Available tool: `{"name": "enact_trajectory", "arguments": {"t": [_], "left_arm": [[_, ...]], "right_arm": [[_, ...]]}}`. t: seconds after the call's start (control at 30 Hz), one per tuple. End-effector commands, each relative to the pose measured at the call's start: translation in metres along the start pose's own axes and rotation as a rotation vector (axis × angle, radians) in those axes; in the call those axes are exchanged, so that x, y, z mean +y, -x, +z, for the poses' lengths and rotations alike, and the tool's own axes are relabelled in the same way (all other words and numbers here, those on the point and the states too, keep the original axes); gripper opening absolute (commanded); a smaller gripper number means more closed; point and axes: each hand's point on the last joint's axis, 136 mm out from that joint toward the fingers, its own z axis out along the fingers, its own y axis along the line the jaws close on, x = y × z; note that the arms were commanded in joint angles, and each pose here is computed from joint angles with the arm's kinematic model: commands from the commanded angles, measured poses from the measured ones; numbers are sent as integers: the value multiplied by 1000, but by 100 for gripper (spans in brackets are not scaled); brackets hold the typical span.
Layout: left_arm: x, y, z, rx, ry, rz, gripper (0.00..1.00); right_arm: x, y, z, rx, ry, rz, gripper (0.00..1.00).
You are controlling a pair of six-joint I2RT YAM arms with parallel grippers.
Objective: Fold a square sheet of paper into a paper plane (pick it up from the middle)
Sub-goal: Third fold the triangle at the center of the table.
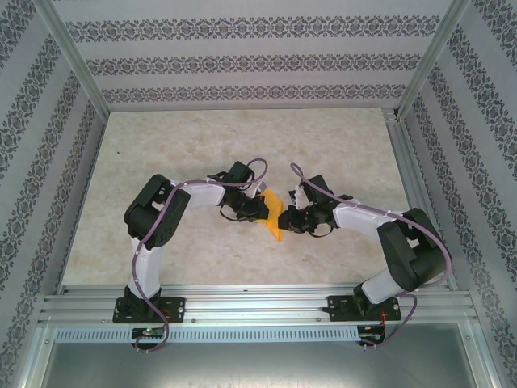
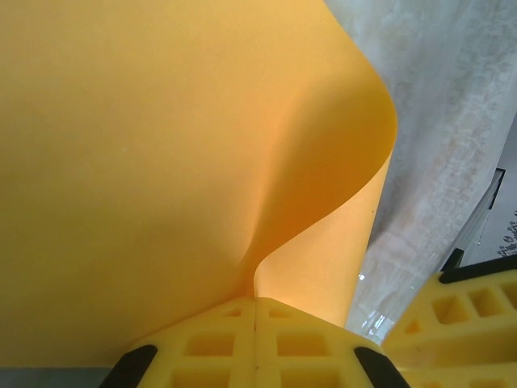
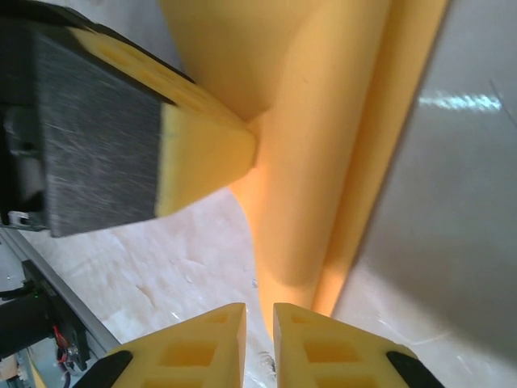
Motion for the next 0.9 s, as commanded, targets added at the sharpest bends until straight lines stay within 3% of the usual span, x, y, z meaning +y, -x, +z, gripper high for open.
{"name": "enact_trajectory", "arguments": {"t": [0.0,0.4,0.87], "left_arm": [[1,-2,6,11,7,15,7],[1,-1,5,15,20,17,7],[2,2,7,17,28,19,7]], "right_arm": [[23,6,3,-10,69,-32,16],[-6,-10,31,56,28,21,15],[-18,-15,32,70,-27,30,16]]}}
